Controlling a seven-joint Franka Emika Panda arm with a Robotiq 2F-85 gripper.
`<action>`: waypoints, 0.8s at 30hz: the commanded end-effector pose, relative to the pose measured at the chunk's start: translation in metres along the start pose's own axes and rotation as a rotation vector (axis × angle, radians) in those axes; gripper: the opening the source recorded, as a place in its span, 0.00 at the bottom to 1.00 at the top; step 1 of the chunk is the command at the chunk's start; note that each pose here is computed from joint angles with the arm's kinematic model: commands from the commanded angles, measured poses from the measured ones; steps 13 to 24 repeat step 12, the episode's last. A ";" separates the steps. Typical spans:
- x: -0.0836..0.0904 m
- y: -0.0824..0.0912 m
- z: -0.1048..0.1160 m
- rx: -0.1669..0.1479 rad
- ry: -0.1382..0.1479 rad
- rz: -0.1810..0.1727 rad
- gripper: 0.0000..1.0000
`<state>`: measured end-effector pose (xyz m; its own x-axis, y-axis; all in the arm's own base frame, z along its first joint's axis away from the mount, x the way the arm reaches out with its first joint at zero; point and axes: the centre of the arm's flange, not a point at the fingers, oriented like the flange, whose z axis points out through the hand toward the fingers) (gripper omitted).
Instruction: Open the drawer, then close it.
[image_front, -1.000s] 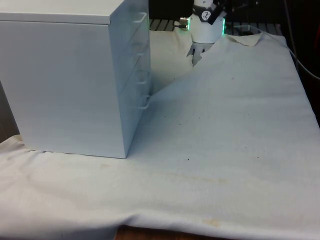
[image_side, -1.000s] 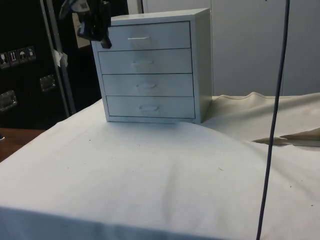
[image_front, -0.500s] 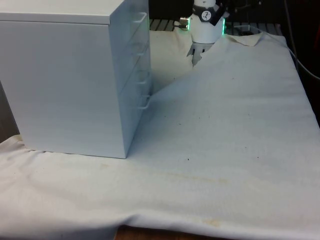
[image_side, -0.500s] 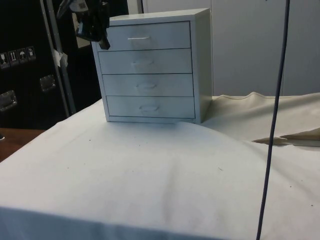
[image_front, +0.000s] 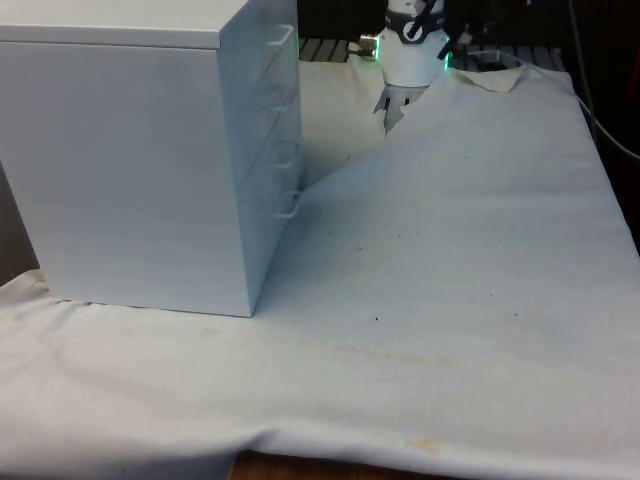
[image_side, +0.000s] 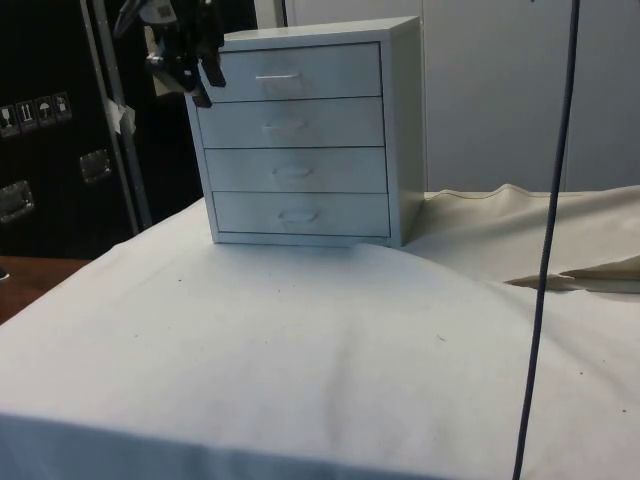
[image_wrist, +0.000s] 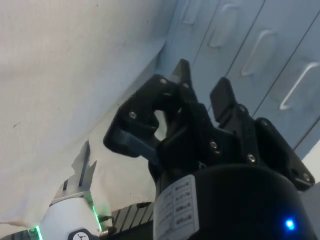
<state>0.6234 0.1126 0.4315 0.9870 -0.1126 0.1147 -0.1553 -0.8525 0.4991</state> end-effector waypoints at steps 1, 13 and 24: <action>0.000 -0.001 0.000 0.000 0.000 -0.001 0.37; 0.000 -0.001 0.000 0.000 0.000 -0.001 0.99; 0.000 -0.001 0.000 0.000 0.000 -0.001 0.99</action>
